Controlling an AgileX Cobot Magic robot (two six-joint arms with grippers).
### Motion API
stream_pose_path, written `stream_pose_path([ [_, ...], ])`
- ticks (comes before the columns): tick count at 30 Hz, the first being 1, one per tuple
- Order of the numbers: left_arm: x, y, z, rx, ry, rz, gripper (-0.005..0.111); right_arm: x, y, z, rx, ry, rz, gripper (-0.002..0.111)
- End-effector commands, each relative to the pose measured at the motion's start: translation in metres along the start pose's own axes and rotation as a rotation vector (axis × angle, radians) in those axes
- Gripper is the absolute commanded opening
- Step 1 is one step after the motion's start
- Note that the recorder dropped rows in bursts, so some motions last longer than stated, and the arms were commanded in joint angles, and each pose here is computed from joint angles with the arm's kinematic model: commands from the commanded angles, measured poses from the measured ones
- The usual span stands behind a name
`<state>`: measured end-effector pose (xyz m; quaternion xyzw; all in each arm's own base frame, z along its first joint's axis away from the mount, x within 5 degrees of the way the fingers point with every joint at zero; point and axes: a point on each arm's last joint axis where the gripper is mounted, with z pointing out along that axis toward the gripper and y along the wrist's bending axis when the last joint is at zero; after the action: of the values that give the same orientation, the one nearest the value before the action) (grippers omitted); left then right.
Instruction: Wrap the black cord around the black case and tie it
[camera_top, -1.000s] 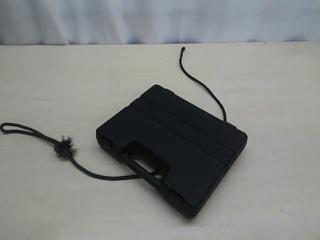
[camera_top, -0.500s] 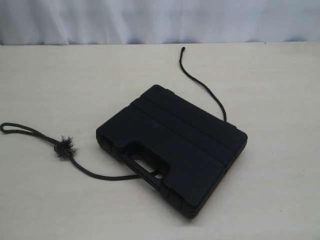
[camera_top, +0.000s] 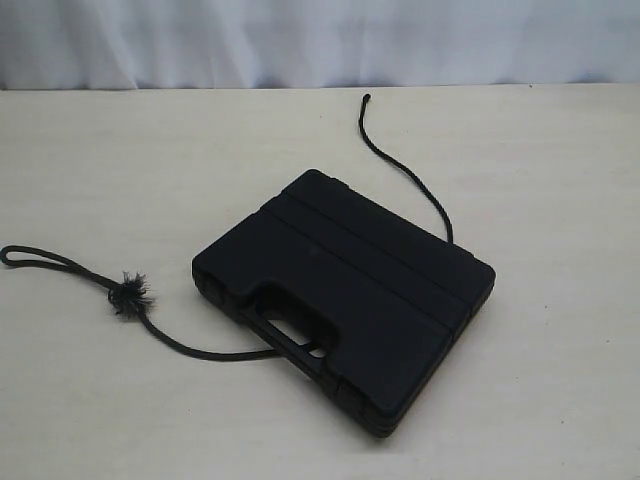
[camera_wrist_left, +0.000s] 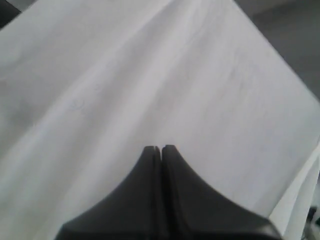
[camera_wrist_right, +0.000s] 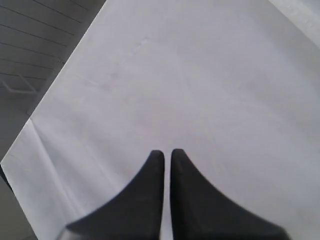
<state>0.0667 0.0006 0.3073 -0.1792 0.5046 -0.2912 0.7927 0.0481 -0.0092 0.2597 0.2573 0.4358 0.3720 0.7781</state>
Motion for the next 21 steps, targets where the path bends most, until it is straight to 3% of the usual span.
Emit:
stream_pose_path([
  [1, 0.012, -0.004, 0.051, -0.119, 0.331, 0.199, 0.000, -0.001, 0.010, 0.015, -0.004, 0.053, -0.090, 0.004],
  [7, 0.043, 0.018, 0.113, -0.382, 0.842, 0.422, 0.000, 0.008, 0.012, 0.027, -0.006, 0.146, -0.225, 0.004],
  [11, 0.068, 0.028, 0.137, -0.473, 1.183, 0.392, 0.000, 0.010, 0.009, 0.027, 0.017, 0.166, -0.215, 0.004],
  [14, 0.088, 0.027, 0.145, -0.404, 1.405, 0.341, 0.000, 0.010, 0.010, 0.027, 0.015, 0.163, -0.203, 0.004],
  [17, 0.118, 0.022, 0.148, -0.248, 1.591, 0.164, 0.000, 0.010, 0.010, 0.027, 0.015, 0.163, -0.203, 0.004],
  [21, 0.141, 0.014, 0.143, -0.143, 1.709, 0.196, 0.000, 0.010, 0.009, 0.027, 0.016, 0.165, -0.203, 0.004],
])
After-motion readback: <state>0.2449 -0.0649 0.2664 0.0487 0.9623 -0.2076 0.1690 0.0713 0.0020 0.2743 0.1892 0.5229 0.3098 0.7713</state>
